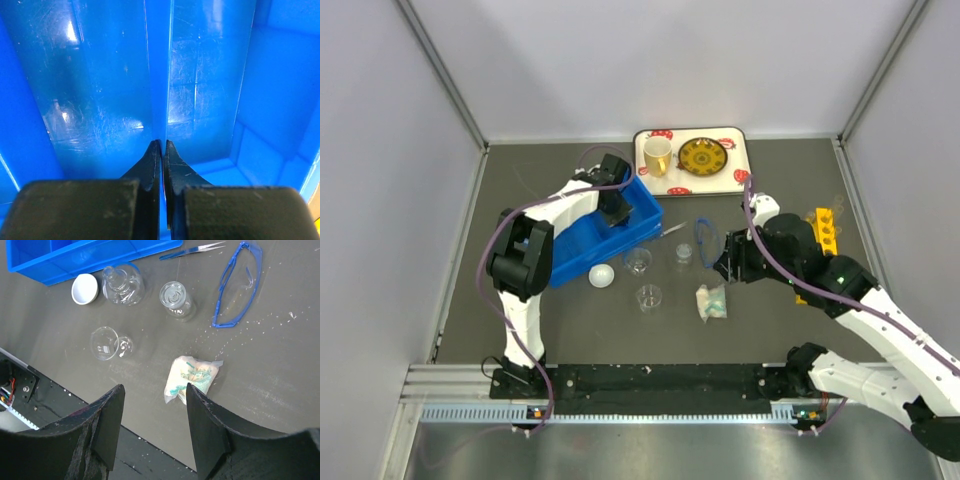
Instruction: Organize the chemistry lab equipment
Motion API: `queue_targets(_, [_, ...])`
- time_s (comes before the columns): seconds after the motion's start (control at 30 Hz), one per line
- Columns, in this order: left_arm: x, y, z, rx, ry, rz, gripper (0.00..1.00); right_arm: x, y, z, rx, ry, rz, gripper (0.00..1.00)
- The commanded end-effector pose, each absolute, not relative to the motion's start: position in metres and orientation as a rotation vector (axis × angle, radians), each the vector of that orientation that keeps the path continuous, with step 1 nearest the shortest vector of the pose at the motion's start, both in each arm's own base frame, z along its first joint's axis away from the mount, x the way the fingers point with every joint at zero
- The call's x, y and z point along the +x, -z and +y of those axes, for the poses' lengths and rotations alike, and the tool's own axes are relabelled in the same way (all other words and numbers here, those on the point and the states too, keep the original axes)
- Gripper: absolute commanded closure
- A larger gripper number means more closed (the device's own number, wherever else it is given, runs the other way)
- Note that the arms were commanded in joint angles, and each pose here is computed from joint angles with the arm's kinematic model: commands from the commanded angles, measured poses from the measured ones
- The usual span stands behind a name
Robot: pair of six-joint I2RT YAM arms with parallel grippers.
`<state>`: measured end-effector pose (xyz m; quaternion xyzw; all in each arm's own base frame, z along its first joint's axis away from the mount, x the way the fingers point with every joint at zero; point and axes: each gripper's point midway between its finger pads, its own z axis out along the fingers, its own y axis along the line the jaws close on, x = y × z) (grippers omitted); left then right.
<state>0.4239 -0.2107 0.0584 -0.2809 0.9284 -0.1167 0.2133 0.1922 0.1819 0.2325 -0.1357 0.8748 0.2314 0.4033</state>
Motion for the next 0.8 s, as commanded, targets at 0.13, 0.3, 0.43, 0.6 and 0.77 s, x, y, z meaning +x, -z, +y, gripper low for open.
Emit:
queue_targets(0.13, [0.469, -0.103, -0.241, -0.720, 0.521, 2.432, 1.00, 0.199, -0.235, 0.186, -0.355, -0.562, 2.197, 0.47])
queue_targets(0.3, [0.467, -0.087, -0.240, -0.722, 0.495, 2.459, 1.00, 0.198, -0.236, 0.185, -0.353, -0.565, 2.195, 0.47])
queue_targets(0.43, [0.468, -0.082, -0.236, -0.717, 0.458, 2.460, 0.88, 0.197, -0.236, 0.185, -0.350, -0.567, 2.192, 0.46])
queue_targets(0.6, [0.465, -0.081, -0.234, -0.714, 0.446, 2.471, 0.72, 0.197, -0.233, 0.184, -0.348, -0.565, 2.201, 0.46])
queue_targets(0.77, [0.455, -0.083, -0.223, -0.704, 0.393, 2.469, 0.59, 0.196, -0.233, 0.186, -0.353, -0.572, 2.202, 0.46])
